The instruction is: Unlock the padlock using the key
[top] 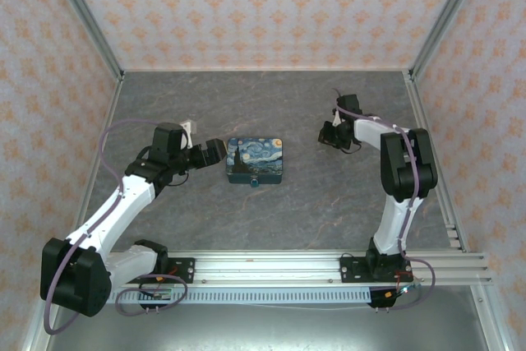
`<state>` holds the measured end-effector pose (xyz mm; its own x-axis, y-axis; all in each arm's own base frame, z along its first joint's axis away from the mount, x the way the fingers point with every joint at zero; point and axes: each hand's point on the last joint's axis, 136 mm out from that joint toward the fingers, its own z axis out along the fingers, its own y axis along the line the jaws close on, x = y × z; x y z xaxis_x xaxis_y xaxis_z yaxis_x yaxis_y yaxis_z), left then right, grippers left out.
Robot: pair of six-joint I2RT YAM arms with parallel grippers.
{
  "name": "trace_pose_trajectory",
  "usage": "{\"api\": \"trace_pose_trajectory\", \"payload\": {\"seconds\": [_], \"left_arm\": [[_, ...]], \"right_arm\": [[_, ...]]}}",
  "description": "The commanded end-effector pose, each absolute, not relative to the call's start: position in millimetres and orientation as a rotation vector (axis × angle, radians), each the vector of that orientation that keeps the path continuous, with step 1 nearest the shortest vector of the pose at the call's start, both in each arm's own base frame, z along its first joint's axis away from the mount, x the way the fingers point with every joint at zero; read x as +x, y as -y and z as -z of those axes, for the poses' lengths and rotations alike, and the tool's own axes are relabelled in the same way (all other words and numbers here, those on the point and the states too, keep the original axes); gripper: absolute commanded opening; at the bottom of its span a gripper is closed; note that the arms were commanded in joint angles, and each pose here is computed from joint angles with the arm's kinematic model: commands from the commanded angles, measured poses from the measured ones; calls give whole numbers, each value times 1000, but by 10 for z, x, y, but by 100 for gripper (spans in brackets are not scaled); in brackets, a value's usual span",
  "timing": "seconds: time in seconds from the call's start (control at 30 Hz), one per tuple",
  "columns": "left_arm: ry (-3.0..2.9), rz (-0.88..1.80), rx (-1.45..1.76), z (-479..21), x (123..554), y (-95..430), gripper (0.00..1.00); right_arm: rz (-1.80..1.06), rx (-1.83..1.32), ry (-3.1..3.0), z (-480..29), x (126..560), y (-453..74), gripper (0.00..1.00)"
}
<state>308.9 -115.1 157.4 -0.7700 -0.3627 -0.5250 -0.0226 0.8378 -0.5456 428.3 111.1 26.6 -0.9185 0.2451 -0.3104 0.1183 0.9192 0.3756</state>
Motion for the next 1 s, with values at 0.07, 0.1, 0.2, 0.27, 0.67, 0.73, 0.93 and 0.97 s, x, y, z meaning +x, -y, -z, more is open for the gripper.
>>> {"api": "trace_pose_trajectory", "payload": {"seconds": [0.07, 0.1, 0.2, 0.27, 0.67, 0.73, 0.93, 0.97], "left_arm": [[-2397, 640, -277, -1499, 3024, 1083, 100], [-2399, 638, -279, -1494, 3018, 1079, 100], [-2395, 635, -276, -1508, 3009, 1071, 100], [-2388, 635, -273, -1539, 3010, 1071, 100], [-2171, 904, -155, -2181, 3007, 1365, 100], [-2115, 974, -134, -2352, 2980, 1429, 100], [-2007, 1078, -50, -2679, 2918, 1546, 99], [-1993, 1113, -39, -2718, 2912, 1586, 98]], "right_arm": [[-459, 185, -2789, -181, 4188, -1230, 13], [-454, 184, -2787, -192, 4186, -1225, 10], [-445, 185, -2751, -297, 4204, -1205, 3], [-456, 174, -2708, -426, 4216, -1208, 0], [-855, -144, -2302, -1490, 3868, -1665, 0], [-928, -215, -2230, -1651, 3728, -1777, 0], [-1053, -361, -2097, -1968, 3346, -1981, 0], [-1082, -385, -2068, -2039, 3280, -2023, 0]]}}
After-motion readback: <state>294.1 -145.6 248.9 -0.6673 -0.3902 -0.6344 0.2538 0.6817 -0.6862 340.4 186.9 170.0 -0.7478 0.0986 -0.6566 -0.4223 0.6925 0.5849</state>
